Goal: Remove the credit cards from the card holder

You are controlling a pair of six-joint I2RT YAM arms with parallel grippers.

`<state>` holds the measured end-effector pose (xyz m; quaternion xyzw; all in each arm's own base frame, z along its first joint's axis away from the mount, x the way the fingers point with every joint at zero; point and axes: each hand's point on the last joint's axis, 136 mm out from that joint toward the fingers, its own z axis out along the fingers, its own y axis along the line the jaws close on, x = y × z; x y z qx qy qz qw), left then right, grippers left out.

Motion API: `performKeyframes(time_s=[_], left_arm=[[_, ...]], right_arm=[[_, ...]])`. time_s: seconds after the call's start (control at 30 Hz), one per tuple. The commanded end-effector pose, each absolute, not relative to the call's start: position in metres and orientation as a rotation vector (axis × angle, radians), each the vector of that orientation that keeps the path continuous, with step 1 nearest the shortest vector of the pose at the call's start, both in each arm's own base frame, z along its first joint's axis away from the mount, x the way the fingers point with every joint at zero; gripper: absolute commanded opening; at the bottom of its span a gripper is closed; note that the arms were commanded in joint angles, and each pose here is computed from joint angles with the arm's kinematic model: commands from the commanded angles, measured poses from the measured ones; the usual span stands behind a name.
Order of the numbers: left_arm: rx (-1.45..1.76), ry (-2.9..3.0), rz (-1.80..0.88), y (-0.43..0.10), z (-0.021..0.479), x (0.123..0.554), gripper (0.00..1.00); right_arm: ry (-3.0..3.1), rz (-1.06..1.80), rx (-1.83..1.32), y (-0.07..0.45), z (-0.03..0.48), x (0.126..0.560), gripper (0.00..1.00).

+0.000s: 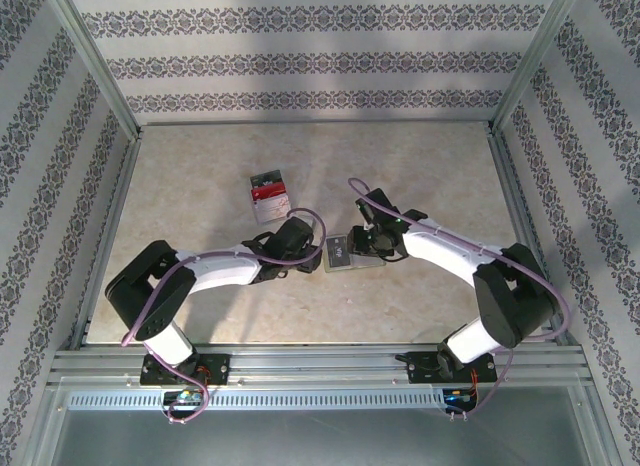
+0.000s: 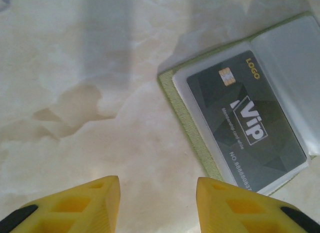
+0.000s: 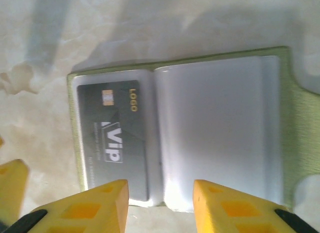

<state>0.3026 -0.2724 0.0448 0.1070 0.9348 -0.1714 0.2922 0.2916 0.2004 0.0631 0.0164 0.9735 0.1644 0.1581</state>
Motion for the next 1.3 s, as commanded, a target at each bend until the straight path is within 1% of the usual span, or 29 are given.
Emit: performKeyframes(time_s=[0.0, 0.1, 0.4, 0.63, 0.8, 1.27], left_arm=[[0.269, 2.452, -0.554, -0.294, 0.055, 0.309, 0.41], [0.266, 2.45, -0.561, -0.298, 0.053, 0.311, 0.36], [0.301, 2.447, -0.585, -0.309, 0.05, 0.317, 0.27], [0.313, 2.453, -0.595, -0.315, 0.047, 0.32, 0.26], [0.32, 2.47, -0.585, -0.316, 0.042, 0.32, 0.23], [0.343, 2.503, -0.57, -0.318, 0.03, 0.319, 0.18]], right_arm=[[2.775, 0.607, 0.055, 0.22, 0.067, 0.3, 0.38], [2.789, 0.623, 0.055, 0.225, 0.059, 0.302, 0.36], [2.818, 0.624, 0.065, 0.227, 0.043, 0.307, 0.35], [2.83, 0.632, 0.077, 0.226, 0.036, 0.305, 0.35], [2.84, 0.642, 0.084, 0.227, 0.031, 0.303, 0.35], [2.844, 0.716, 0.111, 0.23, 0.026, 0.303, 0.35]])
